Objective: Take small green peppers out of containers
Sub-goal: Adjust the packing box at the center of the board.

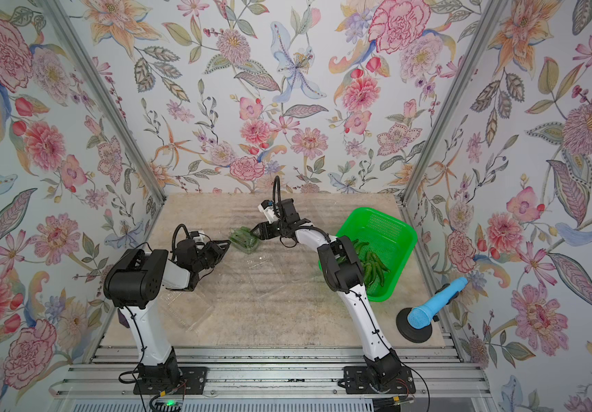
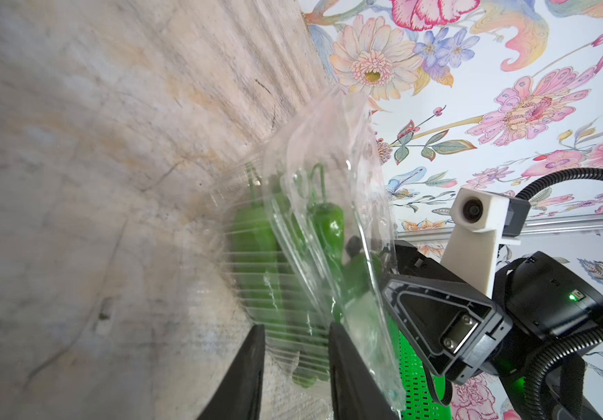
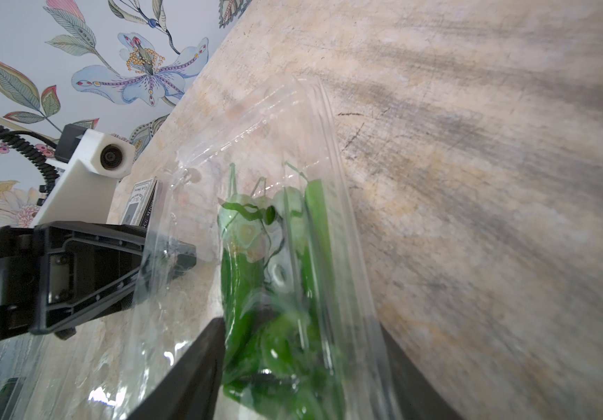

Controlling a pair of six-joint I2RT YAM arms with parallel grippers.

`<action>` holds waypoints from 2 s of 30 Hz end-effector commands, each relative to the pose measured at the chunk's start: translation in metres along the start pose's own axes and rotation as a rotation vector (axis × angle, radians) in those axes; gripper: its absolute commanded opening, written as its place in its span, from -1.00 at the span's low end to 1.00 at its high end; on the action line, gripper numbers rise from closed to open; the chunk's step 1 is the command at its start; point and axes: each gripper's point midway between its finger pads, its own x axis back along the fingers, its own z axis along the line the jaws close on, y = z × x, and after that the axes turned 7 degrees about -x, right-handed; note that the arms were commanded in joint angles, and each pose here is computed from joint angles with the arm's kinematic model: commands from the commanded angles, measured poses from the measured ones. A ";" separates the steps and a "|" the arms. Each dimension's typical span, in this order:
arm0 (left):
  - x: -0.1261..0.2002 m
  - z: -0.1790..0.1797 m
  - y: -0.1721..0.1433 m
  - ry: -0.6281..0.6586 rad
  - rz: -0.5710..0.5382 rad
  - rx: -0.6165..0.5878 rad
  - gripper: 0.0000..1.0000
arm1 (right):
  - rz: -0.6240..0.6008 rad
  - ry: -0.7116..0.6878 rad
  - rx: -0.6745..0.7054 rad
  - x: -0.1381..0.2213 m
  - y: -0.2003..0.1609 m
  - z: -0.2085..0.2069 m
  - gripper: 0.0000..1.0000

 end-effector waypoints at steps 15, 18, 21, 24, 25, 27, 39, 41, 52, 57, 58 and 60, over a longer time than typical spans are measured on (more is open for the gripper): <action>0.009 -0.010 -0.005 -0.047 -0.007 0.024 -0.34 | 0.131 0.040 0.021 0.012 -0.047 0.035 0.27; 0.011 -0.010 -0.010 -0.040 0.007 0.023 -0.35 | 0.140 0.025 0.019 0.022 -0.053 0.038 0.28; 0.015 -0.015 -0.018 -0.043 0.019 0.023 -0.34 | 0.141 0.015 0.015 0.034 -0.056 0.042 0.37; 0.020 -0.015 -0.022 -0.028 0.024 0.013 -0.35 | 0.110 -0.018 0.029 0.049 -0.051 0.042 0.48; 0.020 -0.015 -0.023 -0.024 0.024 0.009 -0.34 | 0.093 -0.020 0.033 0.053 -0.047 0.041 0.56; 0.022 -0.015 -0.023 -0.021 0.023 0.006 -0.33 | 0.061 -0.011 0.036 0.057 -0.037 0.039 0.74; 0.021 -0.015 -0.022 -0.024 0.027 0.003 -0.34 | -0.008 -0.015 0.083 0.044 0.019 0.027 0.81; 0.021 -0.017 -0.022 -0.034 0.026 0.000 -0.34 | -0.001 -0.015 0.083 0.037 0.021 0.026 0.79; 0.021 -0.017 -0.020 -0.038 0.021 0.003 -0.34 | 0.039 -0.028 0.061 0.013 0.005 0.015 0.71; 0.019 -0.018 -0.020 -0.053 0.020 0.011 -0.34 | 0.063 -0.015 0.049 0.007 -0.006 0.016 0.66; 0.020 -0.020 -0.020 -0.058 0.020 0.010 -0.33 | 0.067 -0.013 0.048 0.006 -0.008 0.016 0.66; 0.021 -0.020 -0.020 -0.058 0.021 0.008 -0.33 | 0.072 -0.010 0.048 0.004 -0.011 0.018 0.65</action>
